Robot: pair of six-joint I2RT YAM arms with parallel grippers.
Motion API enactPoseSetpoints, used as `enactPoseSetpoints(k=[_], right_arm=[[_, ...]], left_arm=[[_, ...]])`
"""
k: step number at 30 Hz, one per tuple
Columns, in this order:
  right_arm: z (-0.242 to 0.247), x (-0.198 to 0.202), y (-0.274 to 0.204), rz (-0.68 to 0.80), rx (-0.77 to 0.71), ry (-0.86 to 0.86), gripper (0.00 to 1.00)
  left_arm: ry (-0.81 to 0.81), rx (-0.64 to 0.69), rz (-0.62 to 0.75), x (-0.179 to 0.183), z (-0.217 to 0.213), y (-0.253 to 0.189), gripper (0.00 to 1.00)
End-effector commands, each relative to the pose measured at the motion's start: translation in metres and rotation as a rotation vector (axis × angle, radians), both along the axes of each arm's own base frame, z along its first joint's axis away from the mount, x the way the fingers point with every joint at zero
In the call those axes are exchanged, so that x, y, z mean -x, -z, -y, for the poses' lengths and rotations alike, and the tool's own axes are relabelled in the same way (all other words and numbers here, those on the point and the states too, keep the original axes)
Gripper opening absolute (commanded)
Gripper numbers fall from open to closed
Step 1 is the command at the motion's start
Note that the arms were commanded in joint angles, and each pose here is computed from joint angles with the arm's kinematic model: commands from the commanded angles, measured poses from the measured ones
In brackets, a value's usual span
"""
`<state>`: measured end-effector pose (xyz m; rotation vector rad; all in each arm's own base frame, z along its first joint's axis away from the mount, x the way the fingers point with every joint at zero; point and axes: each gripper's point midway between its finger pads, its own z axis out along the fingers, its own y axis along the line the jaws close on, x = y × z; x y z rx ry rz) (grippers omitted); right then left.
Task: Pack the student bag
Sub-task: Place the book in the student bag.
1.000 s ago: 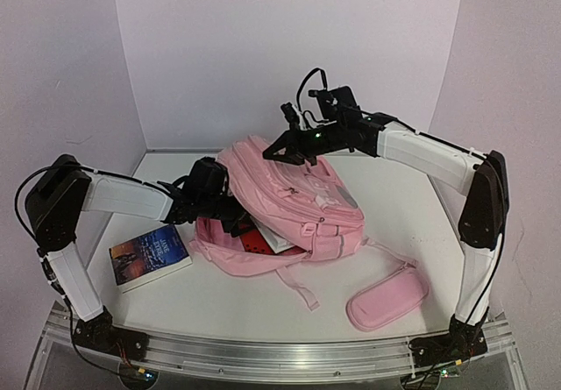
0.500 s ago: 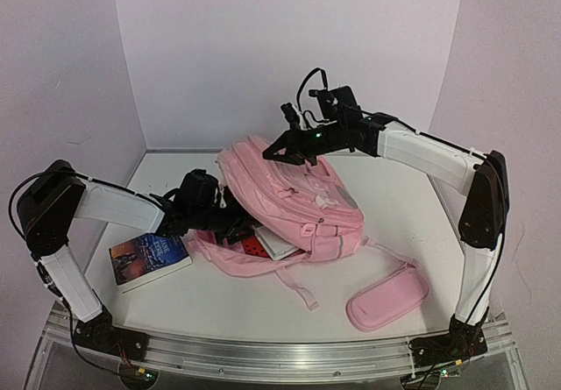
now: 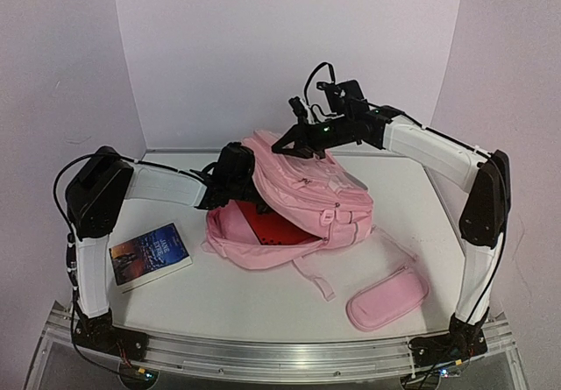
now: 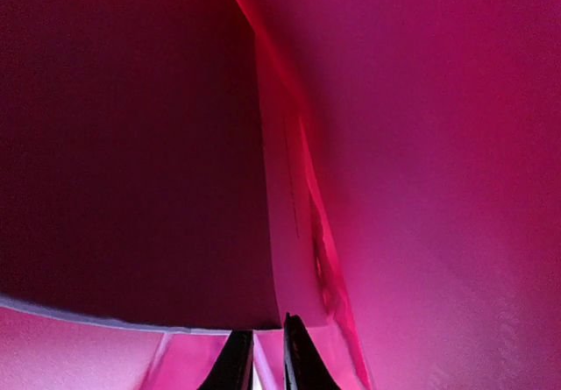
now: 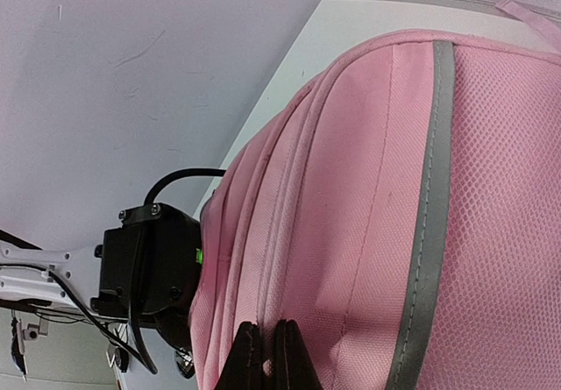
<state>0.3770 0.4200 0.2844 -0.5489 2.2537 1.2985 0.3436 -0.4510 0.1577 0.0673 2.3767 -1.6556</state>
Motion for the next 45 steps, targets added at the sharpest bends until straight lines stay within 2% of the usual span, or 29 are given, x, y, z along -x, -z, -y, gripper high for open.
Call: enactPoseSetpoints(k=[1, 5, 6, 11, 18, 23, 26, 28, 32, 37, 45], right_arm=[[0.002, 0.059, -0.154, 0.295, -0.276, -0.187, 0.00], [0.030, 0.032, -0.144, 0.279, -0.224, -0.113, 0.00], [0.040, 0.024, -0.137, 0.287, -0.192, -0.090, 0.00], [0.085, 0.007, -0.097, 0.289, -0.028, -0.049, 0.00], [0.117, 0.008, -0.075, 0.403, 0.145, -0.108, 0.00], [0.142, 0.002, -0.051, 0.422, 0.252, -0.106, 0.00], [0.145, -0.001, -0.032, 0.411, 0.295, -0.111, 0.00], [0.142, -0.002, -0.025, 0.370, 0.276, -0.112, 0.00], [0.132, -0.008, -0.030, 0.315, 0.206, -0.086, 0.00], [0.128, -0.009, -0.046, 0.309, 0.158, -0.067, 0.00], [0.117, -0.009, -0.070, 0.255, 0.066, -0.027, 0.00]], left_arm=[[0.006, 0.040, 0.077, -0.025, 0.021, -0.010, 0.18], [-0.037, -0.030, 0.043, -0.032, 0.015, 0.006, 0.36], [-0.036, -0.042, 0.045, -0.031, 0.013, 0.003, 0.43], [-0.029, -0.110, 0.103, -0.022, -0.002, -0.025, 0.62], [-0.042, -0.240, 0.136, -0.003, -0.041, -0.049, 0.83], [-0.085, -0.293, 0.112, 0.002, -0.072, -0.049, 0.94], [-0.116, -0.315, 0.091, 0.002, -0.088, -0.045, 0.93], [-0.105, -0.306, 0.089, 0.005, -0.090, -0.042, 0.89], [-0.051, -0.240, 0.070, 0.011, -0.077, -0.029, 0.76], [-0.080, -0.201, 0.048, -0.008, -0.064, -0.008, 0.56], [-0.116, -0.046, -0.006, -0.040, -0.029, 0.017, 0.49]])
